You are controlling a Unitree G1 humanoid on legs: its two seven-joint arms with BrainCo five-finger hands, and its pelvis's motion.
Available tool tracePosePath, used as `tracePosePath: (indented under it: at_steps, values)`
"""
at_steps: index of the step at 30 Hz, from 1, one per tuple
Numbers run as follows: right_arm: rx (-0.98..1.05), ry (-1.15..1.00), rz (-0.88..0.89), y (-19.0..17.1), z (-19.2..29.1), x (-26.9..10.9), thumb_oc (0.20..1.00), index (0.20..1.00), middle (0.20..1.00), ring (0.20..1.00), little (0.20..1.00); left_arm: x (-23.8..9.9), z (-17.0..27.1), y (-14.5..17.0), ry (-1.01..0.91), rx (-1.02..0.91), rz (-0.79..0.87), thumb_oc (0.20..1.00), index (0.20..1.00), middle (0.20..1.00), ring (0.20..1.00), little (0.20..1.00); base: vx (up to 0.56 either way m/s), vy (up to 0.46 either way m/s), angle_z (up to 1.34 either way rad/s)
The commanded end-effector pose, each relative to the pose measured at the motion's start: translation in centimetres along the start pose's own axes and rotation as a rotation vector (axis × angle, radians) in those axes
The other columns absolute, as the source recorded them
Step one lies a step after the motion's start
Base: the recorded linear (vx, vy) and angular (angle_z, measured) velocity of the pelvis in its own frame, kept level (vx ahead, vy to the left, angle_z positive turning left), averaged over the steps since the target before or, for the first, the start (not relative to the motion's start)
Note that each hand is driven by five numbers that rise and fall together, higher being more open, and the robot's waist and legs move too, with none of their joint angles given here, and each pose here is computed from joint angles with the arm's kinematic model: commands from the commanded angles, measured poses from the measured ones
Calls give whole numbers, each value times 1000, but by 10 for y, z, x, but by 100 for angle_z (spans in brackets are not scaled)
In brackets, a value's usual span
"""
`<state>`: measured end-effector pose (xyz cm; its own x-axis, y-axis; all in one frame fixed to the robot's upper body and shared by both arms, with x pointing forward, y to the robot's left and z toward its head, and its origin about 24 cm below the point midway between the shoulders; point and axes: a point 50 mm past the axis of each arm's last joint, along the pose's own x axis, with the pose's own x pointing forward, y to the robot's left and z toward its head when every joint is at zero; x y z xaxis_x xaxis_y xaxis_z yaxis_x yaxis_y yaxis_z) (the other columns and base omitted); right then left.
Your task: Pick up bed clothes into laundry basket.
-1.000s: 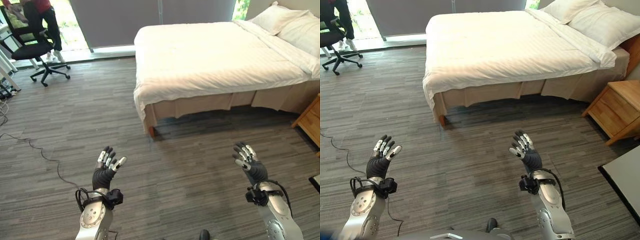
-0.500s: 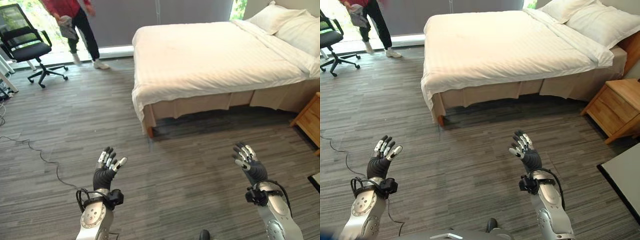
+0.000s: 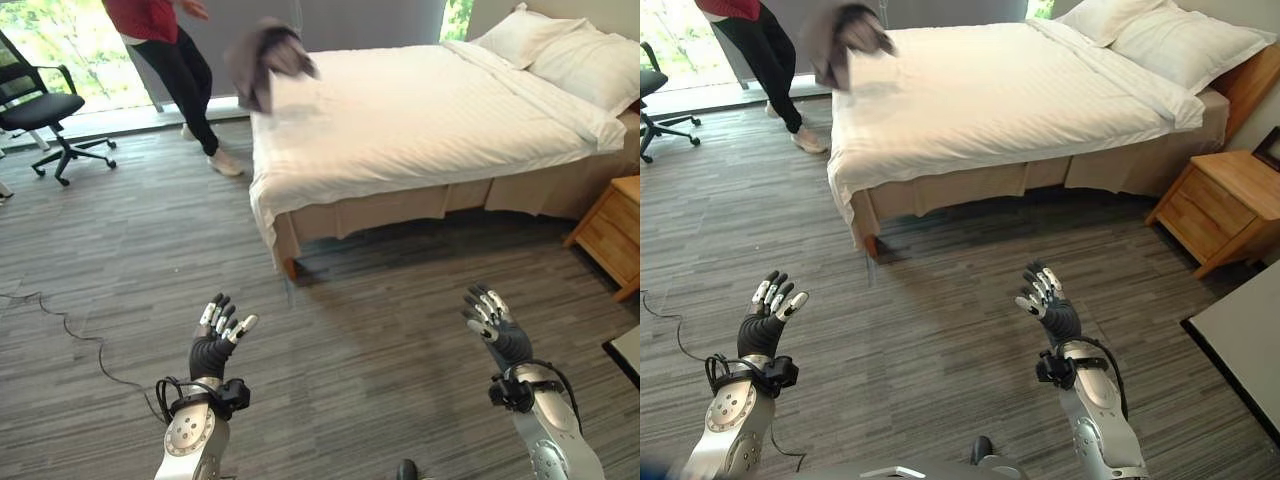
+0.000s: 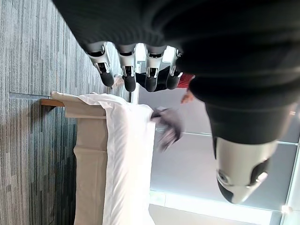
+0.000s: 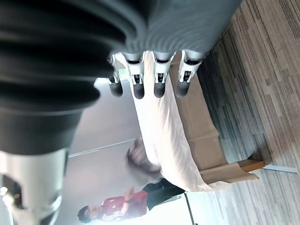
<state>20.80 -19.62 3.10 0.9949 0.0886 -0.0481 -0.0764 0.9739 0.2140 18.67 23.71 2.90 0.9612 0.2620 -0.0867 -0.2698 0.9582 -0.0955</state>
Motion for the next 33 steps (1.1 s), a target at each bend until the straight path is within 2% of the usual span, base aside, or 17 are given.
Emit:
tracePosePath:
  at_steps: [1,10,11,15,23,33]
  values:
    - [-23,-130,62,11,25,14,1000,1000,1000,1000,1000,11,20,0,-130,58,-7,1000,1000,1000,1000,1000,1,-2,-7]
    - [-14,-125,57,8,24,12,1000,1000,1000,1000,1000,12,18,-4,-124,51,-22,1000,1000,1000,1000,1000,2,-1,-2]
    - [-191,10,-73,-26,8,19,1000,1000,1000,1000,1000,17,-14,3,27,-1,-1,1000,1000,1000,1000,1000,-10,-49,0]
    - [-171,30,-130,-32,1,13,1000,1000,1000,1000,1000,21,-13,-1,17,-17,13,1000,1000,1000,1000,1000,-35,-84,2]
    - [-93,54,-69,-16,-10,15,1000,1000,1000,1000,1000,19,-16,2,27,7,46,1000,1000,1000,1000,1000,17,75,7]
    - [-202,13,-104,-27,3,22,1000,1000,1000,1000,1000,14,-17,27,39,105,115,1000,1000,1000,1000,1000,46,172,19]
